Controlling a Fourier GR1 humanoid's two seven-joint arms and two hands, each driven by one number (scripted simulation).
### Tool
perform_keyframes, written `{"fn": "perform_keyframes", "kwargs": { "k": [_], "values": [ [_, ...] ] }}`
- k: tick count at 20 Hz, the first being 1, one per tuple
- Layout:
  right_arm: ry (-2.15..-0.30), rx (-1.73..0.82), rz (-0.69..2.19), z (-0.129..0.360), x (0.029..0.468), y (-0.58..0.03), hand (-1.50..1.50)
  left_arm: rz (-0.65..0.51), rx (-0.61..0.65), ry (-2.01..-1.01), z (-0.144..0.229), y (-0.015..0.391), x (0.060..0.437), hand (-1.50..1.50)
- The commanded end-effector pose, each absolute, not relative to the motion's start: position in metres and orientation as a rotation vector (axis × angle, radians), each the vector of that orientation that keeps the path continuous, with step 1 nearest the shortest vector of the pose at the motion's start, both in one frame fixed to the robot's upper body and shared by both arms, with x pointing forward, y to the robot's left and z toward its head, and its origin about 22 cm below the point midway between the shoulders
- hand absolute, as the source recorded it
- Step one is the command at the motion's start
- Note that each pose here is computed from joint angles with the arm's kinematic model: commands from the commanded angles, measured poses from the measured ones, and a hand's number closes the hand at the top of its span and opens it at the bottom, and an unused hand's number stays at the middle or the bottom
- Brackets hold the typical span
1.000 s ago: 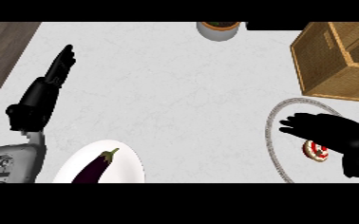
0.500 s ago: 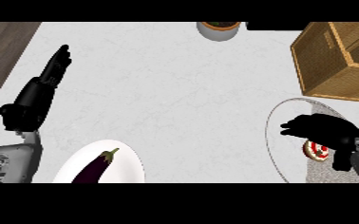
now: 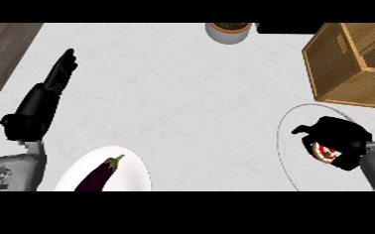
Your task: Pick the cupcake from the placemat and place it in the basket
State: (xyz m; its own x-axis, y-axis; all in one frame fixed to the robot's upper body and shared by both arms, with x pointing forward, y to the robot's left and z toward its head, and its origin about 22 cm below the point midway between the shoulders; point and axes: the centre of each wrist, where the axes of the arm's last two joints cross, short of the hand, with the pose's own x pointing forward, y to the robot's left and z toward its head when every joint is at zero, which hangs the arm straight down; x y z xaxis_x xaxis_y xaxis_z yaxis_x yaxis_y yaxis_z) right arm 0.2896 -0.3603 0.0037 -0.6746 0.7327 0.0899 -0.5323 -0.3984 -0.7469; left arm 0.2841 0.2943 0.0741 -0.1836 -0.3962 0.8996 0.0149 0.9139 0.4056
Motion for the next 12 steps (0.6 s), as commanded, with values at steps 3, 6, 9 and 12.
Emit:
{"fn": "perform_keyframes", "kwargs": {
  "k": [3,6,9,12],
  "values": [
    [-1.108,-0.34,2.129,-0.023,0.275,-0.361,1.5,-0.384,0.295,-1.726,0.077,0.289,0.29,0.0],
    [-1.118,-0.482,2.003,0.011,0.291,-0.42,1.5,-0.379,0.282,-1.73,0.078,0.283,0.301,0.0],
    [-1.042,-0.761,1.654,0.071,0.279,-0.5,1.5,-0.369,0.283,-1.751,0.081,0.294,0.291,0.0],
    [-1.016,-0.931,1.429,0.107,0.267,-0.54,1.5,-0.359,0.301,-1.747,0.079,0.3,0.289,0.0]
  ]
}}
